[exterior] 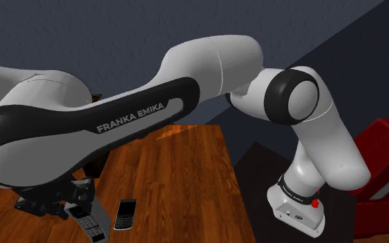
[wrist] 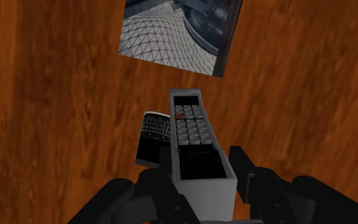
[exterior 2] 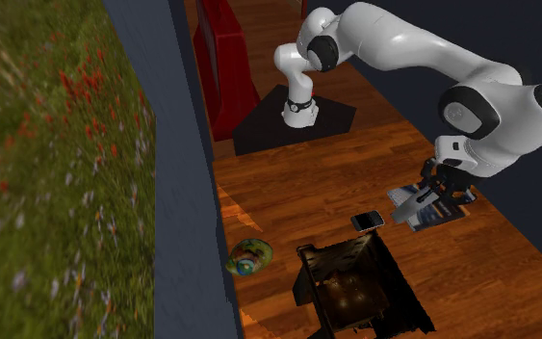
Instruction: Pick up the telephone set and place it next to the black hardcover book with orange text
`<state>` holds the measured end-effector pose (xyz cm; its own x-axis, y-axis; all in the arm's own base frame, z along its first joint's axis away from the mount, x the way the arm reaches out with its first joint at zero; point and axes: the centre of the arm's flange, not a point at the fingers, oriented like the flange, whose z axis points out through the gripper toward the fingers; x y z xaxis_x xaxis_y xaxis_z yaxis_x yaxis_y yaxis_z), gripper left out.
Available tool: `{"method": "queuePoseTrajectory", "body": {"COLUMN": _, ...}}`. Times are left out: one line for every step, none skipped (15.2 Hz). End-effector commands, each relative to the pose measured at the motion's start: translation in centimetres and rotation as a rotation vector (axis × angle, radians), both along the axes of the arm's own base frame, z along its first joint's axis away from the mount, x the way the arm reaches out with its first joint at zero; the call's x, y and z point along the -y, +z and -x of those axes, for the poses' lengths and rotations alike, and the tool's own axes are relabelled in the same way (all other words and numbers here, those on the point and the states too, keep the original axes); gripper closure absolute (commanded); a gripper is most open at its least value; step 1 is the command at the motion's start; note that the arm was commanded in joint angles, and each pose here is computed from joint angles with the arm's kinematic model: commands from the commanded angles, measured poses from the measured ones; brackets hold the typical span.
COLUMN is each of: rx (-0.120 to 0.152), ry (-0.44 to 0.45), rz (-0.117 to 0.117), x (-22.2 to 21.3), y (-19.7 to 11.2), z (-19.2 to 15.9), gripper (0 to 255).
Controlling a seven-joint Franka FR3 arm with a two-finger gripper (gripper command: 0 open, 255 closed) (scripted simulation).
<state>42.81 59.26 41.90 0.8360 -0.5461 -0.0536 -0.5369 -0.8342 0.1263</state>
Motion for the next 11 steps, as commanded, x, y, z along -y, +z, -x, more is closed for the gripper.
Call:
{"method": "queuePoseTrajectory", "body": {"rx": 0.001, "ry": -0.001, "rz": -0.001, "x": -0.2, "y": -1.0, "z": 0.0, "gripper": 255}}
{"method": "queuePoseTrajectory", "body": {"rx": 0.001, "ry": -0.001, "rz": -0.001, "x": -0.2, "y": -1.6, "z": 0.0, "gripper": 255}}
{"method": "queuePoseTrajectory", "body": {"rx": 0.001, "ry": -0.001, "rz": -0.001, "x": -0.2, "y": -2.1, "z": 0.0, "gripper": 255}}
{"method": "queuePoseTrajectory", "body": {"rx": 0.001, "ry": -0.001, "rz": -0.001, "x": -0.2, "y": -2.6, "z": 0.0, "gripper": 255}}
{"method": "queuePoseTrajectory", "body": {"rx": 0.001, "ry": -0.001, "rz": -0.001, "x": -0.2, "y": -3.1, "z": 0.0, "gripper": 255}}
{"method": "queuePoseTrajectory", "body": {"rx": 0.001, "ry": -0.001, "rz": -0.001, "x": -0.2, "y": -3.7, "z": 0.0, "gripper": 255}}
{"method": "queuePoseTrajectory", "body": {"rx": 0.001, "ry": -0.001, "rz": -0.001, "x": -0.2, "y": -4.2, "z": 0.0, "gripper": 255}}
{"method": "queuePoseTrajectory", "body": {"rx": 0.001, "ry": -0.001, "rz": -0.001, "x": -0.2, "y": -4.7, "z": 0.0, "gripper": 255}}
{"method": "queuePoseTrajectory", "body": {"rx": 0.001, "ry": -0.001, "rz": -0.001, "x": -0.2, "y": -5.3, "z": 0.0, "gripper": 255}}
{"method": "queuePoseTrajectory", "body": {"rx": 0.001, "ry": -0.001, "rz": -0.001, "x": -0.2, "y": -5.8, "z": 0.0, "gripper": 255}}
{"method": "queuePoseTrajectory", "body": {"rx": 0.001, "ry": -0.001, "rz": -0.001, "x": -0.2, "y": -6.3, "z": 0.0, "gripper": 255}}
